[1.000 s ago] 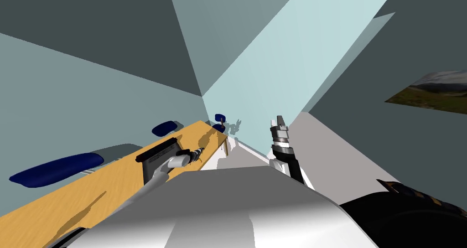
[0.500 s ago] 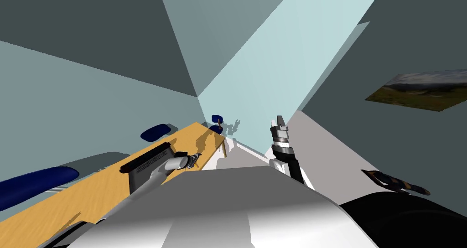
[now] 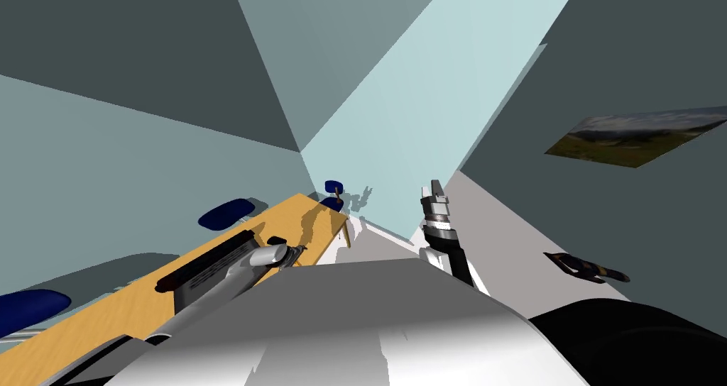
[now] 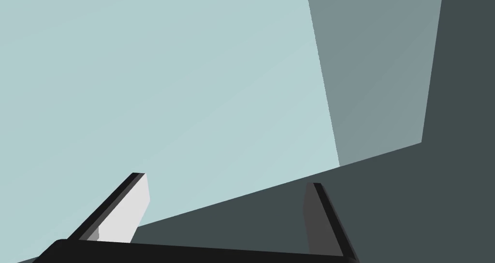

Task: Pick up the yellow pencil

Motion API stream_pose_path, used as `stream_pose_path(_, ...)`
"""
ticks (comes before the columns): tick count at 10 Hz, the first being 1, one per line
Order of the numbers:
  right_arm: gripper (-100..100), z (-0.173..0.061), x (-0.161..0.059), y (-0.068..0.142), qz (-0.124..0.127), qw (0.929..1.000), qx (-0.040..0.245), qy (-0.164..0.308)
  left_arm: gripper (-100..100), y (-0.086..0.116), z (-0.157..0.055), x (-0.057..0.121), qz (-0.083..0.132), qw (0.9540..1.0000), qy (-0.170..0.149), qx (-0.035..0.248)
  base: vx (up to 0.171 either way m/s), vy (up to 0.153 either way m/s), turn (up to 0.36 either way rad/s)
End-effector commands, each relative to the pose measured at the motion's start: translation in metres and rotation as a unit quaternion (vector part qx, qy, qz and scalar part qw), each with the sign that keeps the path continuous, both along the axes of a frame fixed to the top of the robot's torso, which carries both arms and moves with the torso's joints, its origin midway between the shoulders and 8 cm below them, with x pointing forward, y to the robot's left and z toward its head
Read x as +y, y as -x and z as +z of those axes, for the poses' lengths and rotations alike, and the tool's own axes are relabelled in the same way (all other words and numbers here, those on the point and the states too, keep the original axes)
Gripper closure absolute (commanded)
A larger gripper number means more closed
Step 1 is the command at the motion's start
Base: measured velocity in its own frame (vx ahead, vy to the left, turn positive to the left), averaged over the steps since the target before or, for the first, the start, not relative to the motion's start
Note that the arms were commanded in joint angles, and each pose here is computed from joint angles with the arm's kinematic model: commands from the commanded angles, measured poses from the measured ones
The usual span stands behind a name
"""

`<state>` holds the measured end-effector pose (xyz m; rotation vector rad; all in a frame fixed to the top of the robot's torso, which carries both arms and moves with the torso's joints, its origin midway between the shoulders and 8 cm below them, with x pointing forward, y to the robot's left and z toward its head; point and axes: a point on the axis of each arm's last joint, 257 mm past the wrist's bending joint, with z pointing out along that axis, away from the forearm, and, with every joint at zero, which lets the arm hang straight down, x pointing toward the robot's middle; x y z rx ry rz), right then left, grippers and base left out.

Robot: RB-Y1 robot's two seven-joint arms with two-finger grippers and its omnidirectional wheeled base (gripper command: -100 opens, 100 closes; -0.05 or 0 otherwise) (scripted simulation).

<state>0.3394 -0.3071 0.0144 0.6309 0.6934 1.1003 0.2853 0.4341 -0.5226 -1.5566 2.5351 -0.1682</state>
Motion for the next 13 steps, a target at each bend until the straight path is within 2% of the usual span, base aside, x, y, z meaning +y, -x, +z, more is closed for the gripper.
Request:
stream_pose_path(1, 0, 0.0, 0.0, 0.0, 0.0, 1.0, 0.0, 0.0, -100, 0.013, -0.004, 0.01, 0.001, 0.9997, -0.005, 0.025, 0.032, 0.005, -0.064)
stream_pose_path(4, 0, 0.0, 0.0, 0.0, 0.0, 1.0, 0.0, 0.0, -100, 0.041, -0.008, 0.029, 0.003, 0.9974, -0.011, 0.072, 0.045, 0.011, -0.112)
stream_pose_path(5, 0, 0.0, 0.0, 0.0, 0.0, 1.0, 0.0, 0.0, -100, 0.041, -0.008, 0.029, 0.003, 0.9974, -0.011, 0.072, 0.026, 0.002, -0.023)
stream_pose_path(7, 0, 0.0, 0.0, 0.0, 0.0, 1.0, 0.0, 0.0, -100, 0.056, -0.012, 0.034, 0.005, 0.9955, -0.012, 0.094, 0.02, 0.001, -0.045)
stream_pose_path(8, 0, 0.0, 0.0, 0.0, 0.0, 1.0, 0.0, 0.0, -100, 0.051, -0.01, 0.034, 0.005, 0.9961, -0.011, 0.087, 0.009, 0.003, -0.009)
stream_pose_path(9, 0, 0.0, 0.0, 0.0, 0.0, 1.0, 0.0, 0.0, 0, 0.052, -0.01, 0.035, 0.004, 0.996, -0.011, 0.088, 0.0, 0.0, 0.0)
stream_pose_path(10, 0, 0.0, 0.0, 0.0, 0.0, 1.0, 0.0, 0.0, -100, 0.057, -0.02, 0.029, 0.008, 0.996, -0.011, 0.088, 0.009, 0.034, -0.051)
stream_pose_path(12, 0, 0.0, 0.0, 0.0, 0.0, 1.0, 0.0, 0.0, -100, 0.063, -0.033, 0.02, 0.012, 0.9959, -0.01, 0.089, 0.015, 0.068, -0.056)
stream_pose_path(13, 0, 0.0, 0.0, 0.0, 0.0, 1.0, 0.0, 0.0, -100, 0.062, -0.03, 0.023, 0.009, 0.9959, -0.011, 0.089, 0.006, 0.03, -0.009)
